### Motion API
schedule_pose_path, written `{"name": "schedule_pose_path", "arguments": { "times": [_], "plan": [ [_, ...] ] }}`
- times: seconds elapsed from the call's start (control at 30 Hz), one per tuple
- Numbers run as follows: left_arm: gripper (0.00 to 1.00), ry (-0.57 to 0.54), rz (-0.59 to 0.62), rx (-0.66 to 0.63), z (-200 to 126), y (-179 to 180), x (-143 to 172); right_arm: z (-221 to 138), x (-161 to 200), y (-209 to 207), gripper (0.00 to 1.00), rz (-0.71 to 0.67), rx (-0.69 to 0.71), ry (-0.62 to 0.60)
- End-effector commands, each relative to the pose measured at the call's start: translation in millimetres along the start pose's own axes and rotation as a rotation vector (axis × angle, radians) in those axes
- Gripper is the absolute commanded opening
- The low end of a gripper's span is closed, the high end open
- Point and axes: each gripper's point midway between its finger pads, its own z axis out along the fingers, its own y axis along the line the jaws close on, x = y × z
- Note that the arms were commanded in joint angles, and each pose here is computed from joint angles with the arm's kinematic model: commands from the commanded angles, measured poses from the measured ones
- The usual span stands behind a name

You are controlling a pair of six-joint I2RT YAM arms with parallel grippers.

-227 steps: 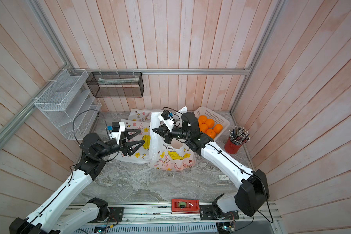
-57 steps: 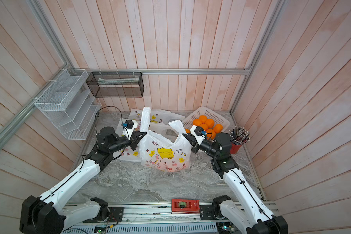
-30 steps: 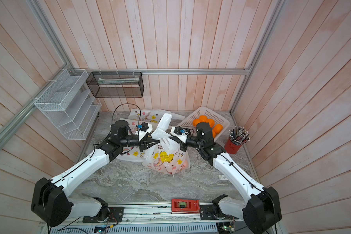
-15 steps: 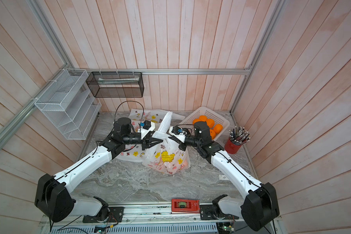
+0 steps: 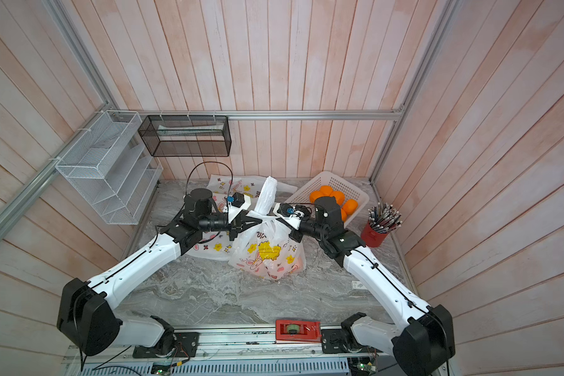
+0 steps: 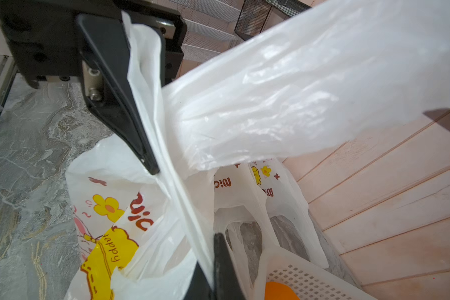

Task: Place the oranges into plastic bags & tie knots
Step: Tie the plastic bag at the center of the board.

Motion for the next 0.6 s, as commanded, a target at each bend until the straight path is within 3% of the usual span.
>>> {"name": "schedule_pose_path", "arguments": {
  "times": [0.0,0.23,0.37,0.57],
  "plan": [
    [0.0,-0.005,-0.001,-0.016,-0.2,4.0,-4.5,-12.0,-5.8,-20.1,0.0,-0.009,0.113,0.029],
    [0.0,-0.012,-0.013,-0.029,1.6,7.1,-3.0,-24.0,-16.8,-39.5,0.0,-0.005,0.237,0.003],
    [0.0,-0.014,-0.011,-0.052,1.8,10.2,-3.1,-23.8,-16.6,-30.5,0.0,0.006,0.19,-0.006],
    [0.0,-0.016,-0.007,-0.062,1.9,12.1,-4.5,-42.5,-35.1,-5.8,0.49,0.023,0.017,-0.118]
  ]
}}
